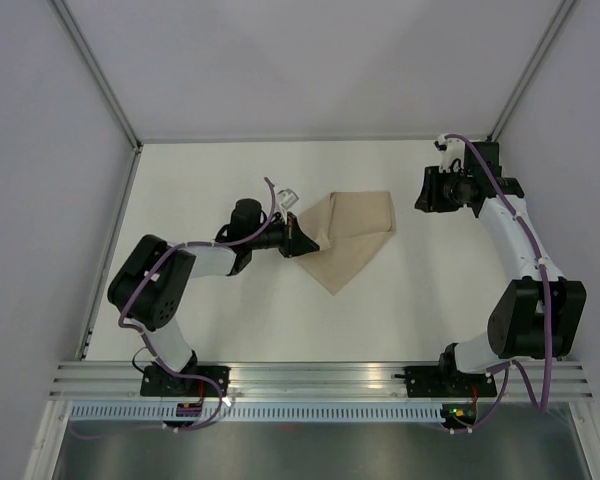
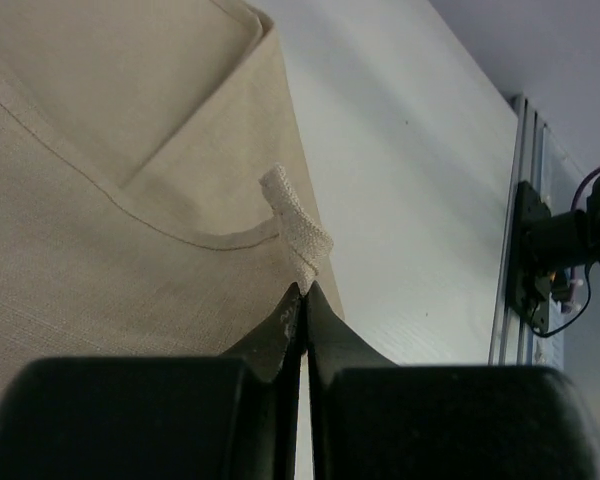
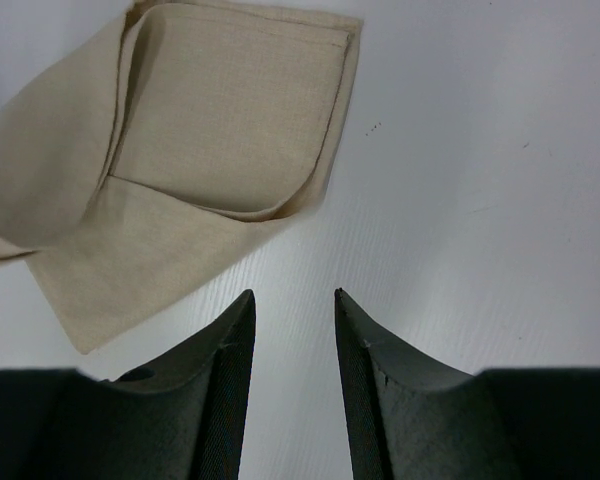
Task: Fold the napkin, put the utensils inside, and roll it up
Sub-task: Fold the napkin, then roll the napkin with the utensil
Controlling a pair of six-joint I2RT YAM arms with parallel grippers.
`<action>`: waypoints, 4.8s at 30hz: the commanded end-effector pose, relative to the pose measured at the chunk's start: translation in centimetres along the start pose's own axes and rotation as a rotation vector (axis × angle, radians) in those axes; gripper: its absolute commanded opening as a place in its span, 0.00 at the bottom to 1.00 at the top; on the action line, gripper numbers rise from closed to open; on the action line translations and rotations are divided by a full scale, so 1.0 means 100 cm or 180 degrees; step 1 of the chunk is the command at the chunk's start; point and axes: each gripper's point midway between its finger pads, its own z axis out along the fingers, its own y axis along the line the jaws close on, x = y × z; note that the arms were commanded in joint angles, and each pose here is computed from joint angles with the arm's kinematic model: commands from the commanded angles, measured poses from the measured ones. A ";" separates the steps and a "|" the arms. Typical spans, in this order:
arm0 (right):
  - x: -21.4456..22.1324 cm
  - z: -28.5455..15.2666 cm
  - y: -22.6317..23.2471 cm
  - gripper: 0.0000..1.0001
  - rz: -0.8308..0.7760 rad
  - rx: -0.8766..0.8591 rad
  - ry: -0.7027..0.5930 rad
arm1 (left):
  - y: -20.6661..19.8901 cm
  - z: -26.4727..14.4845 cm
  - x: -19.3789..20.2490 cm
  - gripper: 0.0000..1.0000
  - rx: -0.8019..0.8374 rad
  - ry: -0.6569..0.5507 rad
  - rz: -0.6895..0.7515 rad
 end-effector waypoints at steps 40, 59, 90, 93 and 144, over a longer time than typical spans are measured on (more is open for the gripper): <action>0.028 0.035 0.023 0.45 -0.0165 -0.0154 0.0406 | -0.076 0.040 0.038 0.76 -0.0083 0.0469 0.0984; 0.120 0.081 0.051 0.40 -0.0275 -0.0273 0.1368 | 0.118 -0.003 -0.078 0.02 -0.2618 0.0306 0.0429; 0.104 0.162 0.043 0.40 -0.0504 -0.0003 0.1566 | 0.086 -0.028 0.055 0.02 -0.2335 0.0252 -0.0484; 0.099 0.171 0.043 0.40 -0.0523 0.0005 0.1558 | 0.073 -0.034 0.066 0.02 -0.2309 0.0219 -0.0532; 0.145 0.059 0.188 0.69 -0.3947 -0.1437 0.0157 | -0.052 -0.169 -0.082 0.72 -0.2320 -0.1521 0.0207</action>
